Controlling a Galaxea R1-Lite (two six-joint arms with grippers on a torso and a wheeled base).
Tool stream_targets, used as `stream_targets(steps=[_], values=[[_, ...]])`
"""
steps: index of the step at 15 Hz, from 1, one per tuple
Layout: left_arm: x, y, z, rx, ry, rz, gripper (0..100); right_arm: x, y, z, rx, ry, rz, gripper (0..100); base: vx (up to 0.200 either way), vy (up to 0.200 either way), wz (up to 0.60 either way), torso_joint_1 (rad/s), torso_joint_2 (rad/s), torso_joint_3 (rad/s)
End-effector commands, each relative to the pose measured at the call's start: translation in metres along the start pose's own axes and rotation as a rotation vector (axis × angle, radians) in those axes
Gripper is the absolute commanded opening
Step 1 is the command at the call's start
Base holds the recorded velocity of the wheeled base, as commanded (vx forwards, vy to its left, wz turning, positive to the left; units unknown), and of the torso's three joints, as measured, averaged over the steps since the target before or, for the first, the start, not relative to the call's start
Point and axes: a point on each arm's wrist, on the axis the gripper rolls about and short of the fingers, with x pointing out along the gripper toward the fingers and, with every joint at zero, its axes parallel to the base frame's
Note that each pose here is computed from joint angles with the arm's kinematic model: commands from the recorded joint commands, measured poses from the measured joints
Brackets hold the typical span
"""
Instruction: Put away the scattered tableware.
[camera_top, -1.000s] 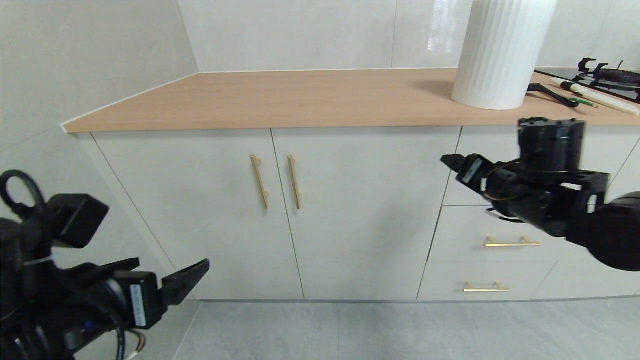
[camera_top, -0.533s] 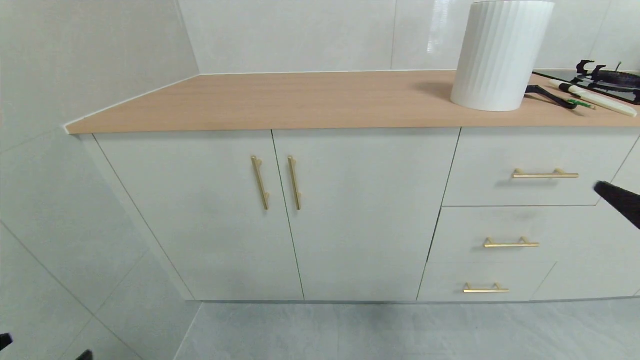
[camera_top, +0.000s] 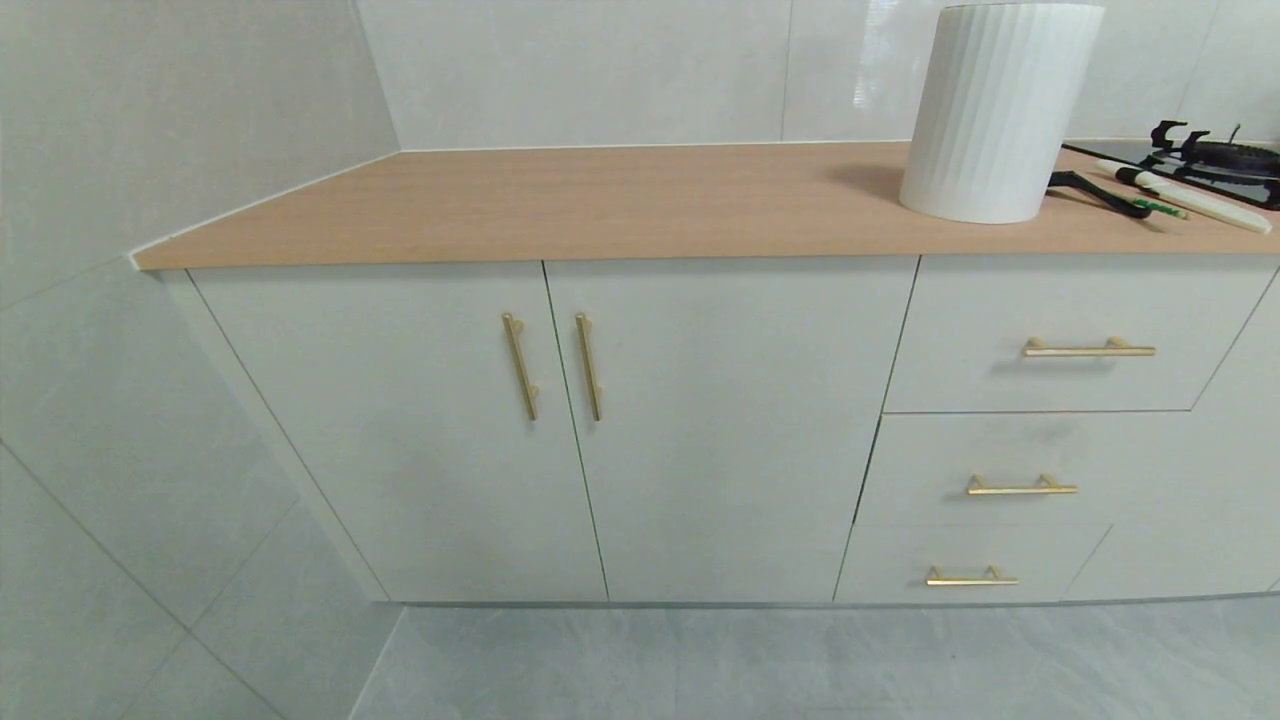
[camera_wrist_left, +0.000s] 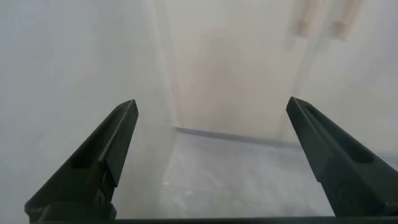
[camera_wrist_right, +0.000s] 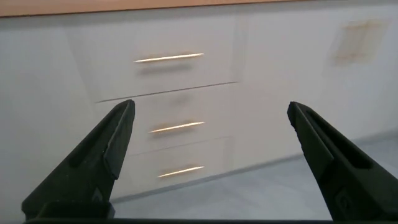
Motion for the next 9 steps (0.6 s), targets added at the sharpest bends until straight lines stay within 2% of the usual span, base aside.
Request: stream_targets(steps=[1,2,3,4,5,7,9], values=[[-0.011,-0.001,-0.026,-0.011,-0.046,0.046,100,-0.019,-0.003,-0.011,0.011,-0.078,-0.121,100,0.000,0.000,0.00,0.000,0.00,0.000],[-0.007,-0.002,-0.035,0.007,-0.013,0.066,100,-0.024,-0.002,-0.022,0.003,-0.086,-0.125,100,0.000,0.000,0.00,0.000,0.00,0.000],[-0.005,-0.002,-0.041,0.003,0.007,0.094,100,-0.021,-0.001,-0.033,0.000,-0.065,-0.121,100,0.000,0.000,0.00,0.000,0.00,0.000],[-0.002,-0.003,-0.047,-0.001,0.023,0.093,100,-0.018,0.000,-0.041,0.001,-0.053,-0.122,100,0.000,0.000,0.00,0.000,0.00,0.000],[0.001,-0.005,-0.055,0.013,0.048,0.067,100,-0.015,0.003,-0.054,-0.016,-0.019,-0.100,100,0.000,0.000,0.00,0.000,0.00,0.000],[0.004,-0.008,-0.054,-0.007,0.005,-0.071,100,-0.010,0.009,-0.070,-0.026,-0.004,0.049,100,0.000,0.000,0.00,0.000,0.00,0.000],[0.004,-0.011,-0.055,-0.030,0.003,-0.182,100,-0.009,0.013,-0.082,-0.036,0.030,0.177,100,0.000,0.000,0.00,0.000,0.00,0.000]])
